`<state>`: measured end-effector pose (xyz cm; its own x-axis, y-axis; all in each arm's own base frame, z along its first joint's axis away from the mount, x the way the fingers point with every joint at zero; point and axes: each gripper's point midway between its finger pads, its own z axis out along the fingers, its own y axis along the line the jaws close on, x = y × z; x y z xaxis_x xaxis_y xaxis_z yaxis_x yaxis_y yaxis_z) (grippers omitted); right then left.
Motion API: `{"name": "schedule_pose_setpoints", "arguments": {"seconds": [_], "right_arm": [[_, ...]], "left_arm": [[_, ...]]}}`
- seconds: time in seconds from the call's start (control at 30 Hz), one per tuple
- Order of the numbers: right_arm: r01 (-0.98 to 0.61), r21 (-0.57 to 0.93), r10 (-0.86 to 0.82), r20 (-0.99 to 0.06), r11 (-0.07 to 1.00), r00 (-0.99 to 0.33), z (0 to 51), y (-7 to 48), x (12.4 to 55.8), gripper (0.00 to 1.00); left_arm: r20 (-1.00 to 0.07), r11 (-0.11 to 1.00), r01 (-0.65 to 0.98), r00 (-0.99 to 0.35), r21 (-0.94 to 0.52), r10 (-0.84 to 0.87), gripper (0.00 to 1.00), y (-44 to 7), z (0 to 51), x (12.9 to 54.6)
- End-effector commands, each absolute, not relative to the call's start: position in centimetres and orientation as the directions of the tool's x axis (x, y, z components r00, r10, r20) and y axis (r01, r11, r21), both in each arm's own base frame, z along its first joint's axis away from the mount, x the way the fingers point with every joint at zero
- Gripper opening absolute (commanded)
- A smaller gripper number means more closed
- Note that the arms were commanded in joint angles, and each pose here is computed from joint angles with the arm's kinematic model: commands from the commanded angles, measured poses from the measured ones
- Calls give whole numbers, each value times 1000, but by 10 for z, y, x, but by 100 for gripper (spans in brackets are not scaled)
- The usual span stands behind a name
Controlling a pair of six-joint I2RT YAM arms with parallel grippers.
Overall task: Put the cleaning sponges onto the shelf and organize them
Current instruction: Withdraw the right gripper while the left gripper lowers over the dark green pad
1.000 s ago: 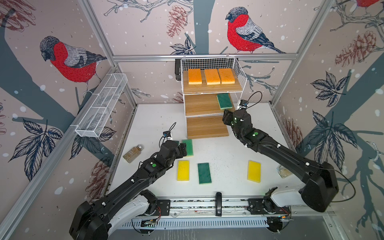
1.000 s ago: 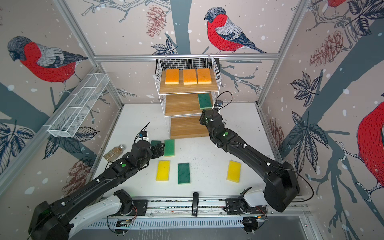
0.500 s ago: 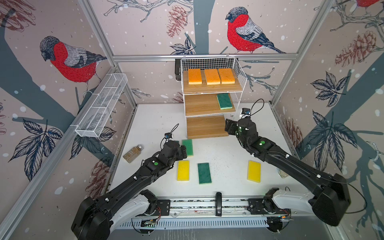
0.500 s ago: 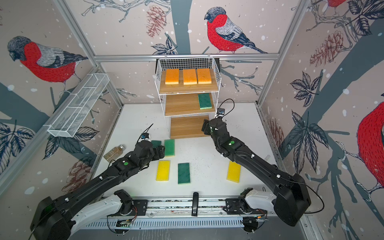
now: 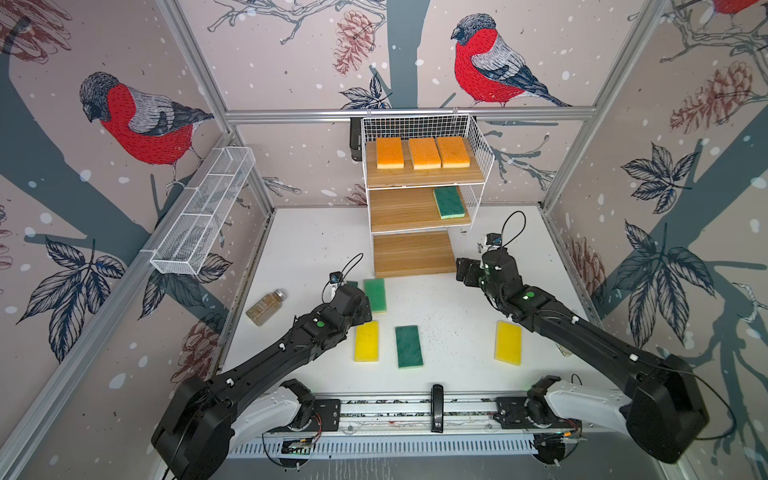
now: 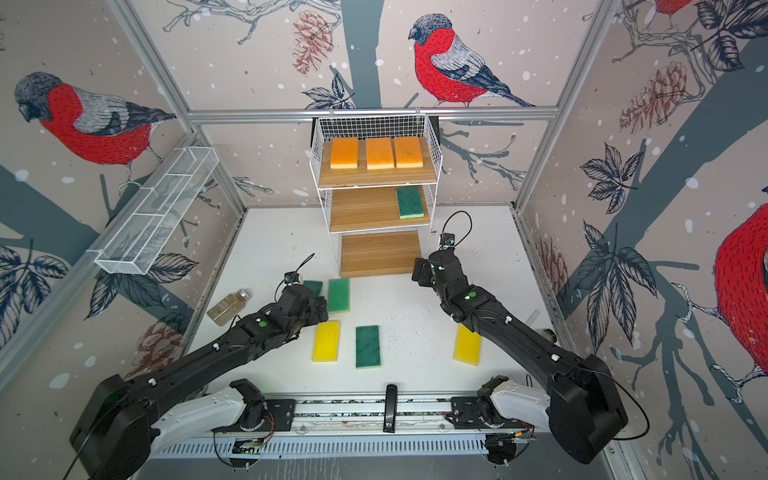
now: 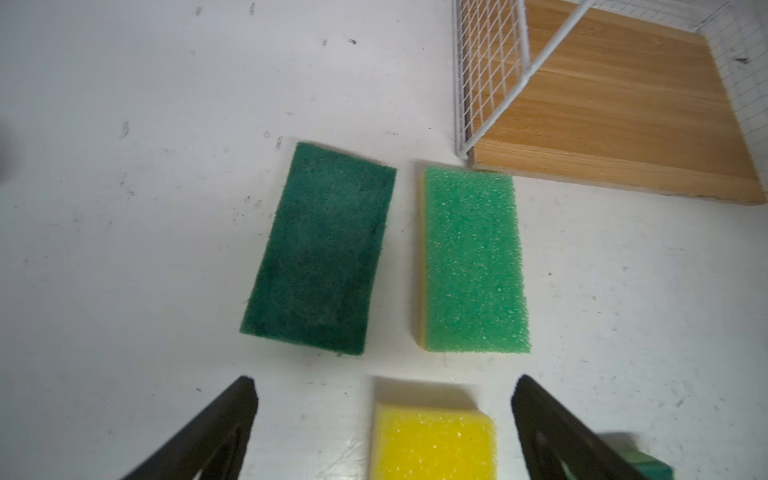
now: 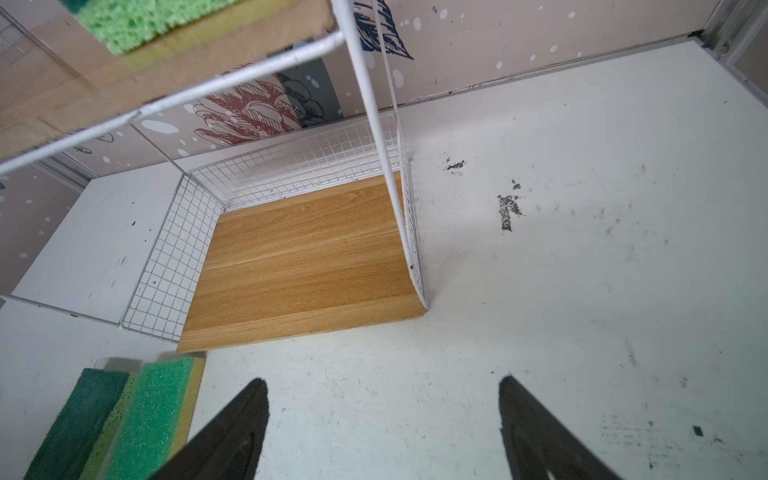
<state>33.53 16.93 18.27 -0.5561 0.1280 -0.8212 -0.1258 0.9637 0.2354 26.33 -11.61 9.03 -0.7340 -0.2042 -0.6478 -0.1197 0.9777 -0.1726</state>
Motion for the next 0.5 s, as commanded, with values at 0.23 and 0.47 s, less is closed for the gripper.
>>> {"name": "schedule_pose_setpoints", "arguments": {"seconds": [0.23, 0.47], "right_arm": [[-173, 297, 142, -794, 939, -591, 170, 178, 344, 87], [-164, 312, 158, -787, 936, -596, 167, 172, 347, 88]], "left_arm": [[-621, 973, -225, -756, -52, -208, 97, -88, 67, 270], [-594, 980, -197, -784, -31, -177, 97, -89, 52, 277]]}}
